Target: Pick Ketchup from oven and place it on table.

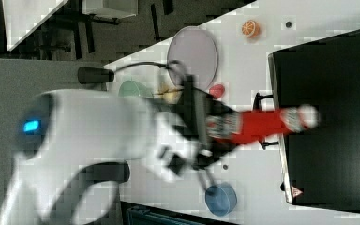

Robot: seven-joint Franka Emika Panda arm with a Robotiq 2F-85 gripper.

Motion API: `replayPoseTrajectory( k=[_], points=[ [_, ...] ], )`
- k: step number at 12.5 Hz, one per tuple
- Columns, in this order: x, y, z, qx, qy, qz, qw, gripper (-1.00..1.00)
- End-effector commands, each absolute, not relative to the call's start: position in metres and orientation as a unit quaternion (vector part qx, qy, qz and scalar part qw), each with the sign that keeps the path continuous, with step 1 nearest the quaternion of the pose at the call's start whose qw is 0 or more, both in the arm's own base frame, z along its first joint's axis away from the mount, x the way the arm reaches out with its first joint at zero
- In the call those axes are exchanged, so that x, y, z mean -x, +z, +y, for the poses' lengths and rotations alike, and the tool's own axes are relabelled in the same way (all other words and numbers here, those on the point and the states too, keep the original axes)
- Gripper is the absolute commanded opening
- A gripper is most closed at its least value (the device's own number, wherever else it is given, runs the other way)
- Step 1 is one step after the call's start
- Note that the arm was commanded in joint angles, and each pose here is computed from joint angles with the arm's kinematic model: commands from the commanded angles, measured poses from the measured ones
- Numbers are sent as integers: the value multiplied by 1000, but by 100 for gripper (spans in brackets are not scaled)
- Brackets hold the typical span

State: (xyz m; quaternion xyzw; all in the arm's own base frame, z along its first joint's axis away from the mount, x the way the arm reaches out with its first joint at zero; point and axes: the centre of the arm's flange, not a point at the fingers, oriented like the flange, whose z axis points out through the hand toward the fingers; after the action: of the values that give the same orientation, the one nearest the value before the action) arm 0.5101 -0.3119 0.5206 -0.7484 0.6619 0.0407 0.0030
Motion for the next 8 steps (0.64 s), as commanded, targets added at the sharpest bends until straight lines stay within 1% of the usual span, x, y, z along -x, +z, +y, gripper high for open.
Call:
replayPoseTrajectory(
  k=[1, 3, 5, 6, 8],
  points=[
    [-561, 581, -147, 844, 7, 535, 42, 21],
    [-571, 574, -102, 864, 16, 501, 41, 21],
    [-575, 558, -58, 882, 33, 468, 36, 21],
    [-575, 543, -42, 889, 42, 456, 33, 21],
    [-573, 499, -27, 898, 43, 438, 3, 21]
  ],
)
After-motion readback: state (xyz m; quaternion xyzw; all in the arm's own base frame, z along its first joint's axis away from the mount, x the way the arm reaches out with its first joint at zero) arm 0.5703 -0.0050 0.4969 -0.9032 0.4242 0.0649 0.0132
